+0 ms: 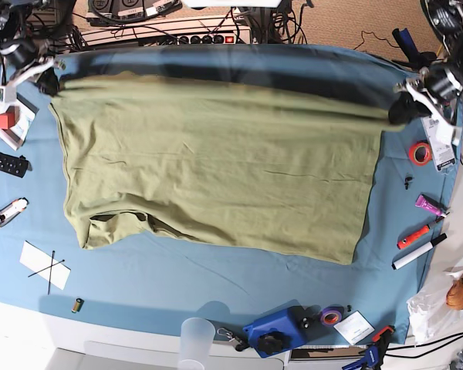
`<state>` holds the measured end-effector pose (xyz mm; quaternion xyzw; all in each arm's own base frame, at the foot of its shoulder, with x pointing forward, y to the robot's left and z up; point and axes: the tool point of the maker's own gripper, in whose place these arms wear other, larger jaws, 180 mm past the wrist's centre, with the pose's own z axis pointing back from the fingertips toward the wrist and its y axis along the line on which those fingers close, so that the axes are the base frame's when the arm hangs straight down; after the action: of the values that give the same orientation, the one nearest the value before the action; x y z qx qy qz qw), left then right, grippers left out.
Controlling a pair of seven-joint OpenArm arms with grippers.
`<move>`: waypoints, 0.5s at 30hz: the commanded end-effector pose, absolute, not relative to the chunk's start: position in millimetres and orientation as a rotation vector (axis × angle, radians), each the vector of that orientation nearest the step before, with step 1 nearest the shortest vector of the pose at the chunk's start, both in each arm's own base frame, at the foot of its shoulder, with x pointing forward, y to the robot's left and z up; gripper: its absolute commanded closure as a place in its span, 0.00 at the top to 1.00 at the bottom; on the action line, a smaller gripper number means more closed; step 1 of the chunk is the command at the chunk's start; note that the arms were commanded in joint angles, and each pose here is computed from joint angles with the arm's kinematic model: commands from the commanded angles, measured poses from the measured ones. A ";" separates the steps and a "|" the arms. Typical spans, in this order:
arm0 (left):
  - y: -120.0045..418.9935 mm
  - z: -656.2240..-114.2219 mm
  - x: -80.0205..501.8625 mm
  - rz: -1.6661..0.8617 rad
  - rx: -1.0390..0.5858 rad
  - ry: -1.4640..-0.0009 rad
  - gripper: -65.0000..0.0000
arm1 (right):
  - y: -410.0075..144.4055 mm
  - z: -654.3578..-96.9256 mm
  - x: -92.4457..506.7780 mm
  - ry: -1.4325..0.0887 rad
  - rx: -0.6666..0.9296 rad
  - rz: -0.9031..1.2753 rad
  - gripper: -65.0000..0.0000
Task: Layout the t-shirt on the table in an organized manner, then fold the t-shirt properly
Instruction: 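Fold the held edge over the shirt body with both grippers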
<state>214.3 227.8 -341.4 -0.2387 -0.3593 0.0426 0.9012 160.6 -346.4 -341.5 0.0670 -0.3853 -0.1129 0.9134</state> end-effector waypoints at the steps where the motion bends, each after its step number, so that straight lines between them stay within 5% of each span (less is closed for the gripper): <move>1: 234.2 -328.9 224.6 0.084 -0.477 -0.801 0.00 | -353.5 -329.0 170.1 -0.848 0.123 -0.225 0.00; 15: 250.5 -334.4 246.2 0.139 -0.426 -0.874 0.00 | -349.7 -349.1 212.0 -0.866 0.158 -0.239 0.00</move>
<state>239.0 243.9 -346.3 -0.2113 -0.3973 0.0692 0.8903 204.3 -340.8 -364.4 0.0874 -0.3925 -0.1203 0.9077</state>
